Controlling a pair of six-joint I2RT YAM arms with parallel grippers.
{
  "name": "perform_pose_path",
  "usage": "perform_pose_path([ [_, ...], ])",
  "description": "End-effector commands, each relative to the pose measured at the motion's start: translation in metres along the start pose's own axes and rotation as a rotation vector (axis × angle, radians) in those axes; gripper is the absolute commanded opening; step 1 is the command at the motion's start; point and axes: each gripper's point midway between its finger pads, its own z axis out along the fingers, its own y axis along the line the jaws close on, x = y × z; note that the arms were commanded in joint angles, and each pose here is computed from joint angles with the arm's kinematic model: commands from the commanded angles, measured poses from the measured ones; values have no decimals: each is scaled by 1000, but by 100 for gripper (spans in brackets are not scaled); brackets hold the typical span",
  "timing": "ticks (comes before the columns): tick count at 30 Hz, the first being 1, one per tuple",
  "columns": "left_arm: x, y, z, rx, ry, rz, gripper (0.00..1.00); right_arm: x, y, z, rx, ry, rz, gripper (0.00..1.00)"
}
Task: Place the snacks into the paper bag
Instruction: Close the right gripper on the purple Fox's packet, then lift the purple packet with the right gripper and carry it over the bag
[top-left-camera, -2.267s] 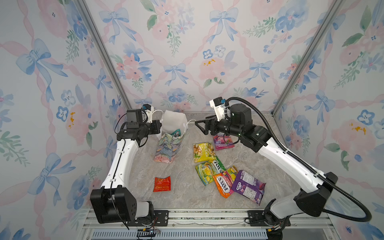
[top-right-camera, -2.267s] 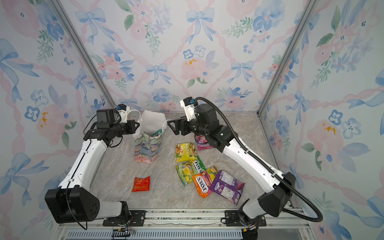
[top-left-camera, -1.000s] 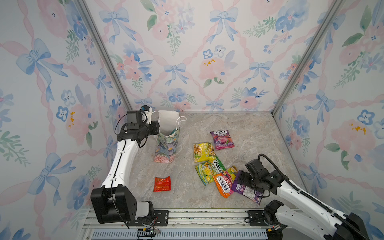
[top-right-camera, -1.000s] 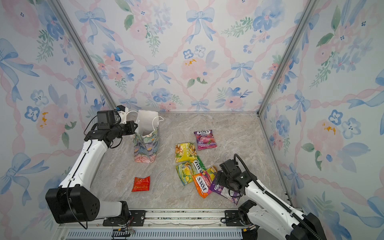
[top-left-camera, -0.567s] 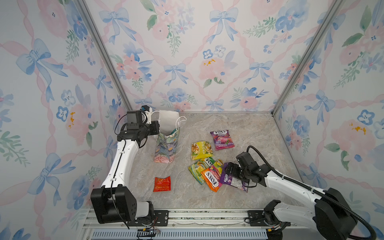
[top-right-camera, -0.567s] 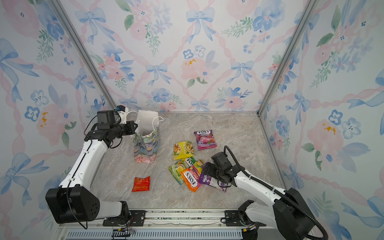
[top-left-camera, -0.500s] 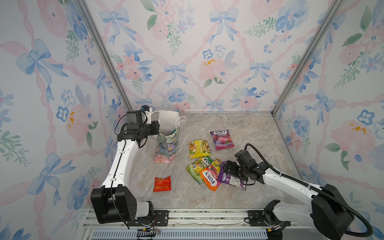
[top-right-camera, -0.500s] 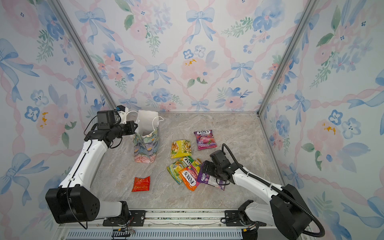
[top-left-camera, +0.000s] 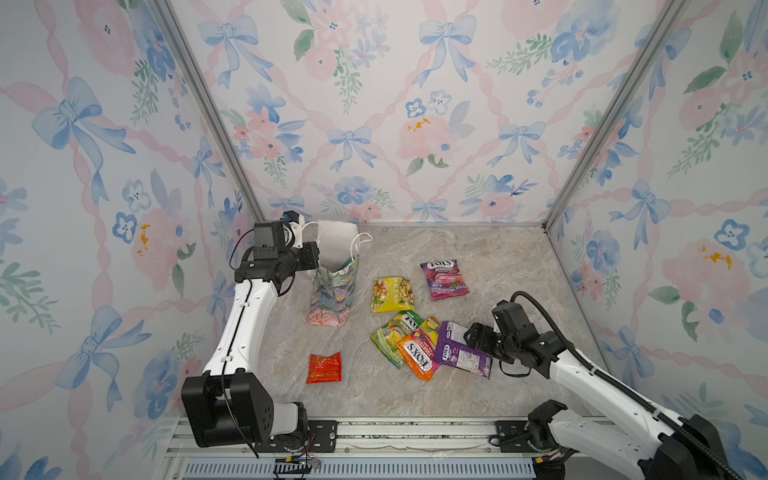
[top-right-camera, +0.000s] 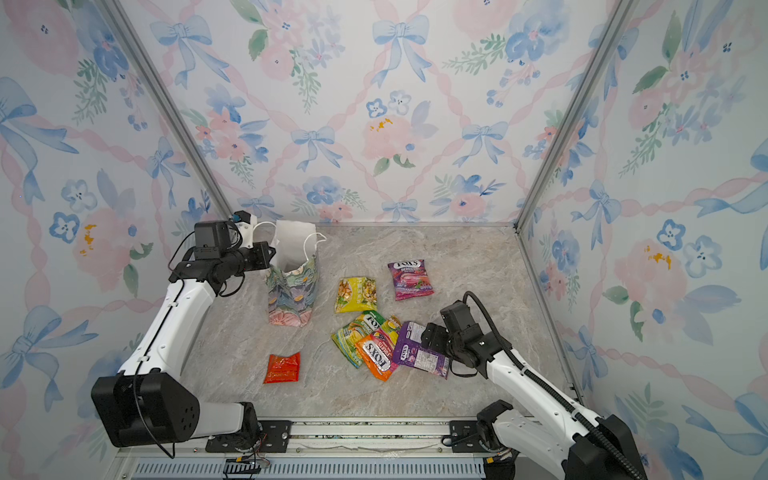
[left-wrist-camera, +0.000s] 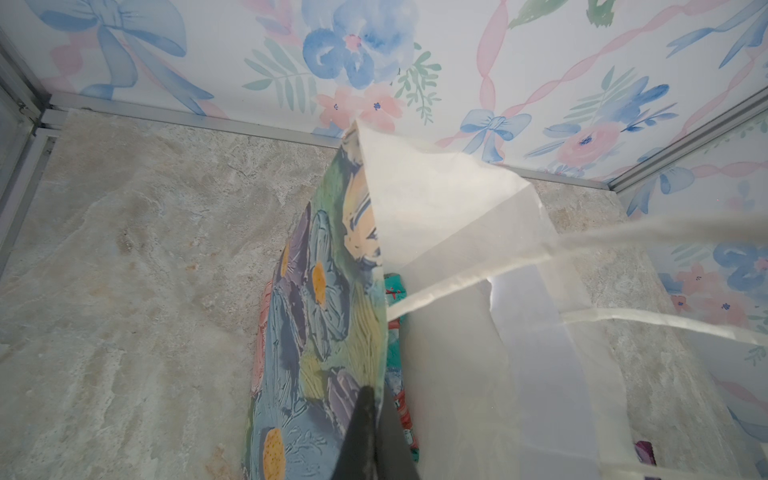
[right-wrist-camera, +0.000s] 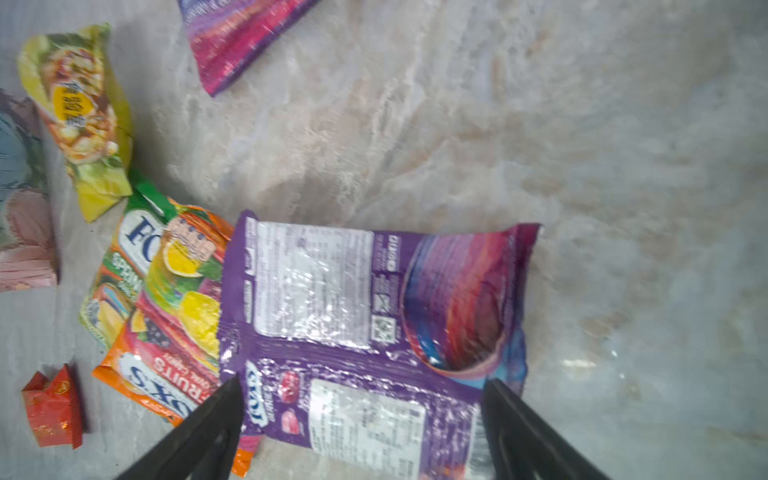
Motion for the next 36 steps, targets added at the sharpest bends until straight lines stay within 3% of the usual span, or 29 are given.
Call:
perform_pose_path([
  [1, 15, 6, 9, 0, 52, -9, 0, 21, -26, 6, 61, 58, 35, 90],
  [11, 15, 7, 8, -5, 51, -9, 0, 33, -33, 29, 57, 86, 74, 84],
  [15, 15, 6, 9, -3, 52, -9, 0, 32, -31, 34, 38, 74, 89, 71],
  [27, 15, 5, 8, 6, 51, -7, 0, 1, -16, 13, 15, -42, 9, 9],
  [30, 16, 5, 10, 11, 56, -11, 0, -17, -5, -5, 5, -96, -48, 3],
  [36, 16, 4, 9, 13, 57, -11, 0, -51, 27, -39, -36, -177, -153, 0],
])
